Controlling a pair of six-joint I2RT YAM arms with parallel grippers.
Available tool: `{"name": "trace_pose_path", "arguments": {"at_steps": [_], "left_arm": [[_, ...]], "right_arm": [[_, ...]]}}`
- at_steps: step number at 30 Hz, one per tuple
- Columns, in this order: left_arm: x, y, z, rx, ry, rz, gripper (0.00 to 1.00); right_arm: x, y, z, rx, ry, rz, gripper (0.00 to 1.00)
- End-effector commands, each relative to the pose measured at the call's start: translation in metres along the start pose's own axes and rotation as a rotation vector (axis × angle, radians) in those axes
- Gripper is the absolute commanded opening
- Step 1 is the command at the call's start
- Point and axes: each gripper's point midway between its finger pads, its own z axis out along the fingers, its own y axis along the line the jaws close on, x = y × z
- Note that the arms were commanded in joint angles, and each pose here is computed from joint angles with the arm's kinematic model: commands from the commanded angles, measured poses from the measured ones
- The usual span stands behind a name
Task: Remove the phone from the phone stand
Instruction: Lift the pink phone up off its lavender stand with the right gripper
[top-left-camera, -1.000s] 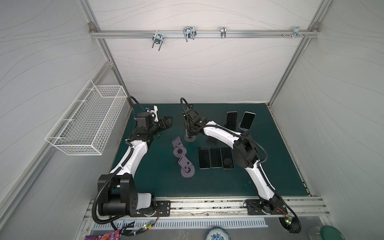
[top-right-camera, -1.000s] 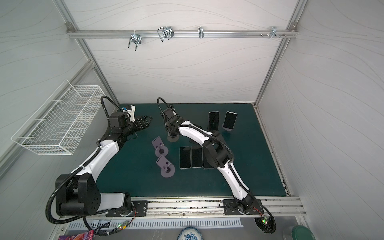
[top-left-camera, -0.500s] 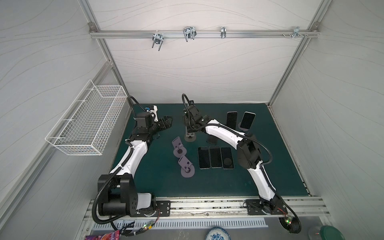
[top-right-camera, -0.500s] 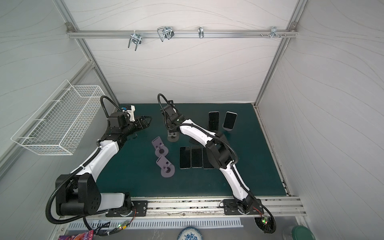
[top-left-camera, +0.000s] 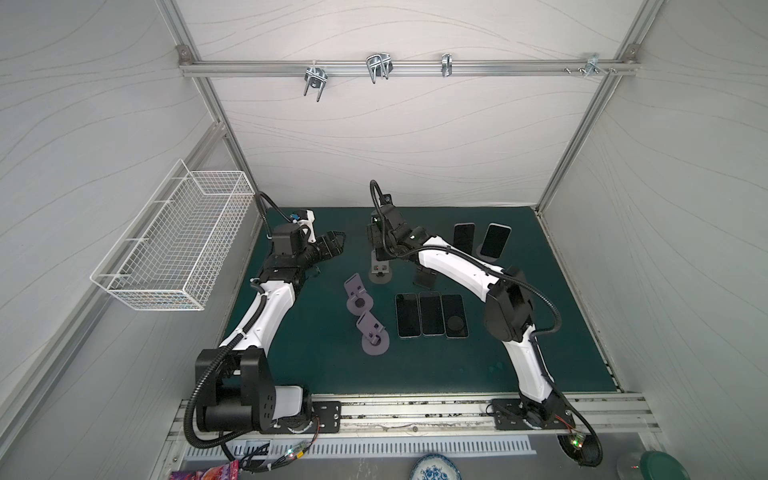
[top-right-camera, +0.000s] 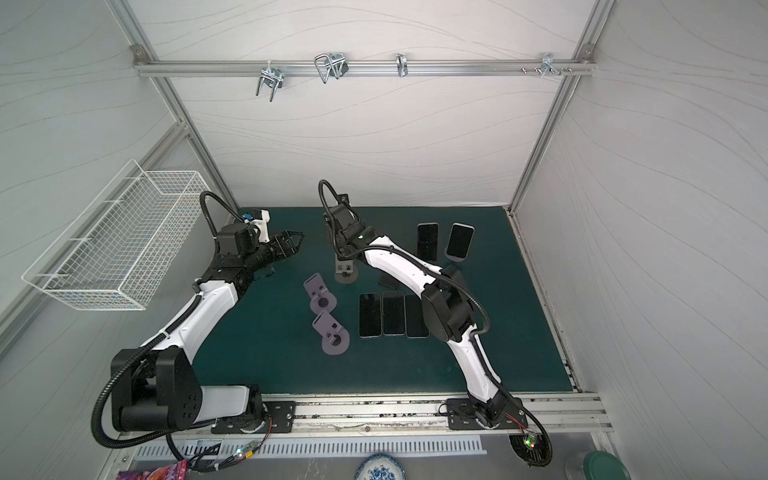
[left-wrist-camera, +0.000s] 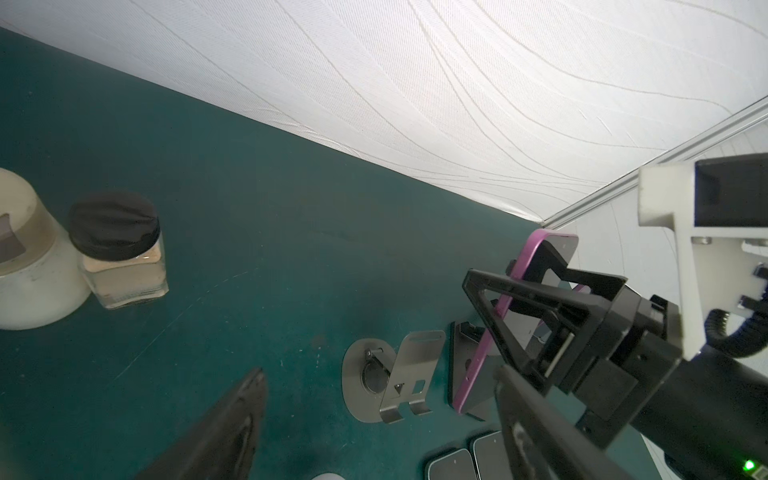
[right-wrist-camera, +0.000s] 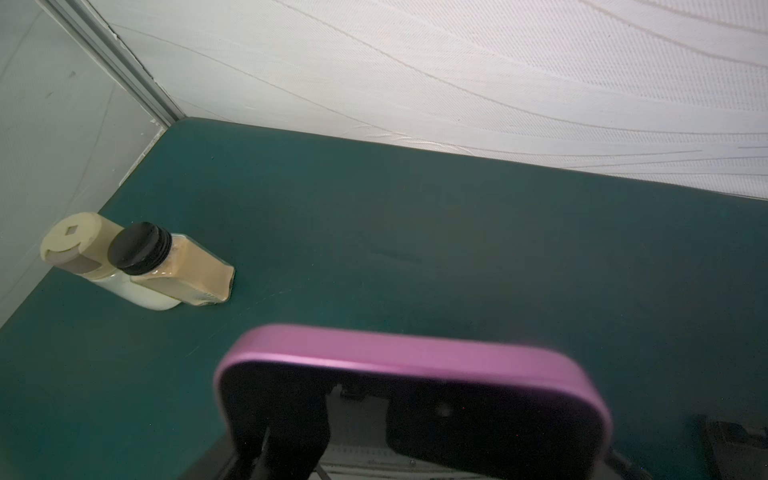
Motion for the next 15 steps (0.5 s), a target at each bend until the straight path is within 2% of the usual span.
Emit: {"name": "trace_pose_path", "arguments": {"at_steps": [1,4,11,15], "left_arm": [[-0.019,-0.014,-0.009,0.039,-0.070,0.020,0.86],[-0.018,-0.015,-0.016,0.031,-0.075,0.031,0.86],[-0.011,-0.020,-0.033,-0.061,-0.100,0.159,0.87],[-0.014,-0.033,-0.049,-0.048,-0.103,0.149,0.87]], "right_arm": [[-0.031,0.002,-0.030,-0.047,-0.070,0.052,0.71],[-0.030,-0.001,-0.042,-0.052,-0.077,0.063,0.70],[-0.022,0.000,-0.062,-0.084,-0.060,0.037,0.70],[-0.020,0.002,-0.076,-0.111,-0.055,0.033,0.70]]}}
